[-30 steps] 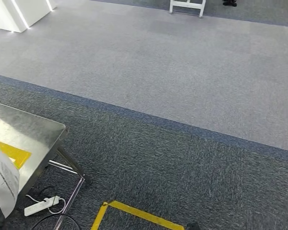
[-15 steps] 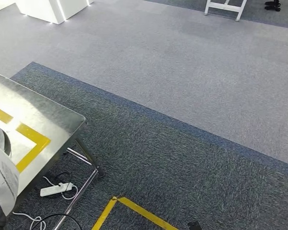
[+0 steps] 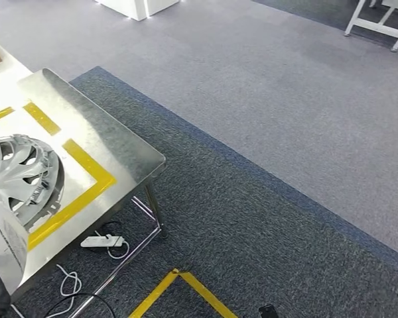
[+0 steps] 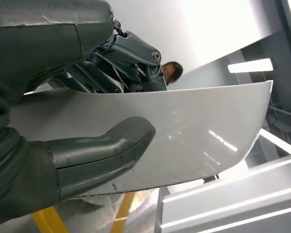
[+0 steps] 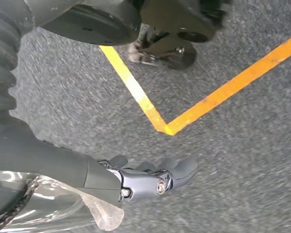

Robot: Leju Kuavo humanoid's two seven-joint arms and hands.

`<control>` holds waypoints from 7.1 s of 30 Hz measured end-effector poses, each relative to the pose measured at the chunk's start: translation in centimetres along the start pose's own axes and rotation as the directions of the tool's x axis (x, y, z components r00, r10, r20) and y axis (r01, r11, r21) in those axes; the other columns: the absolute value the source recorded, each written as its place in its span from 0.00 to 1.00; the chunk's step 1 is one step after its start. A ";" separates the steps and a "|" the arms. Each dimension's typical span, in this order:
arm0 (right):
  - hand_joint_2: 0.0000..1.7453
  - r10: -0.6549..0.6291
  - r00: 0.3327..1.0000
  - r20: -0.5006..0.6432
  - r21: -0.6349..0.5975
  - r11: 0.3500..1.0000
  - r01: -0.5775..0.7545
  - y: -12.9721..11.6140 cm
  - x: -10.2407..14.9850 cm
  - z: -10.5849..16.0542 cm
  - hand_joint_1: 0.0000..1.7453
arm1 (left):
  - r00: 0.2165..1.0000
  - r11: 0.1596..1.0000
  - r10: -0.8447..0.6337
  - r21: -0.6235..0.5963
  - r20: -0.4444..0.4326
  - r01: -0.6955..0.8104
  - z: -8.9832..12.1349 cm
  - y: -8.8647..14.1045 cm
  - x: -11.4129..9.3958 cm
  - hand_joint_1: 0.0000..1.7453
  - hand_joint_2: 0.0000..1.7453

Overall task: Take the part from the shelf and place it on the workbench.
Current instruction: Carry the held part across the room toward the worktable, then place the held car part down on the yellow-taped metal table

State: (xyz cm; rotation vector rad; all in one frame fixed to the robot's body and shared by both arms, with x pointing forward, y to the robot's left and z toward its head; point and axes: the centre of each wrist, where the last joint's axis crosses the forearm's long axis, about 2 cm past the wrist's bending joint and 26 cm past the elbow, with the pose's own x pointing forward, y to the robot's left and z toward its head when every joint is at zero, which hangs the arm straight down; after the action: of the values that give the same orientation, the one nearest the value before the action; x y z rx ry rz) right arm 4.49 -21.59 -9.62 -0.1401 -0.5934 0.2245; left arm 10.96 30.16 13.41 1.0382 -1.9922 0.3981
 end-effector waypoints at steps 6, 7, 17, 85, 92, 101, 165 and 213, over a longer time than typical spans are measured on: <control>1.00 -0.004 1.000 0.003 -0.003 1.000 0.004 0.1 0.1 0.0 0.00 | 1.000 1.000 -0.006 0.001 0.004 0.006 0.0 0.0 0.0 1.00 1.00; 1.00 -0.004 1.000 0.003 -0.002 1.000 0.004 0.2 0.2 0.0 0.00 | 1.000 1.000 -0.006 0.002 0.006 0.006 0.0 0.0 0.0 1.00 1.00; 1.00 0.000 1.000 0.001 0.006 1.000 0.000 0.3 0.3 0.0 0.00 | 1.000 1.000 -0.010 0.000 0.016 0.010 0.0 -0.2 0.2 1.00 1.00; 1.00 0.013 1.000 0.005 0.008 1.000 -0.013 0.4 0.2 0.1 0.00 | 0.991 0.989 -0.126 0.083 0.046 0.122 0.1 0.3 1.0 1.00 1.00; 1.00 0.001 1.000 -0.002 0.013 1.000 -0.001 0.4 -0.1 0.2 0.00 | 0.991 0.989 -0.126 0.084 0.044 0.122 0.1 0.3 1.1 1.00 1.00; 1.00 -0.006 1.000 -0.001 0.016 1.000 0.006 0.5 -0.1 0.3 0.00 | 0.991 0.989 -0.123 0.088 0.049 0.118 0.0 0.2 1.1 1.00 1.00; 1.00 -0.050 0.998 -0.027 -0.014 0.999 0.050 -0.1 -0.4 0.3 0.00 | 0.974 0.964 -0.192 -0.166 0.117 0.210 -0.5 0.0 -0.1 1.00 1.00; 1.00 -0.042 0.999 -0.017 -0.011 0.999 0.042 -0.2 0.0 0.0 0.00 | 0.966 0.959 -0.220 -0.153 0.133 0.240 -0.2 0.1 0.0 1.00 1.00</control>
State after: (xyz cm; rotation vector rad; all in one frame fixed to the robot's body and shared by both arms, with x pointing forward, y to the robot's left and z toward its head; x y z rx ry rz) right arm 4.52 -21.76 -9.54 -0.1396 -0.5797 0.1792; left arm 10.99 30.38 13.52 1.1911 -1.9388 0.0442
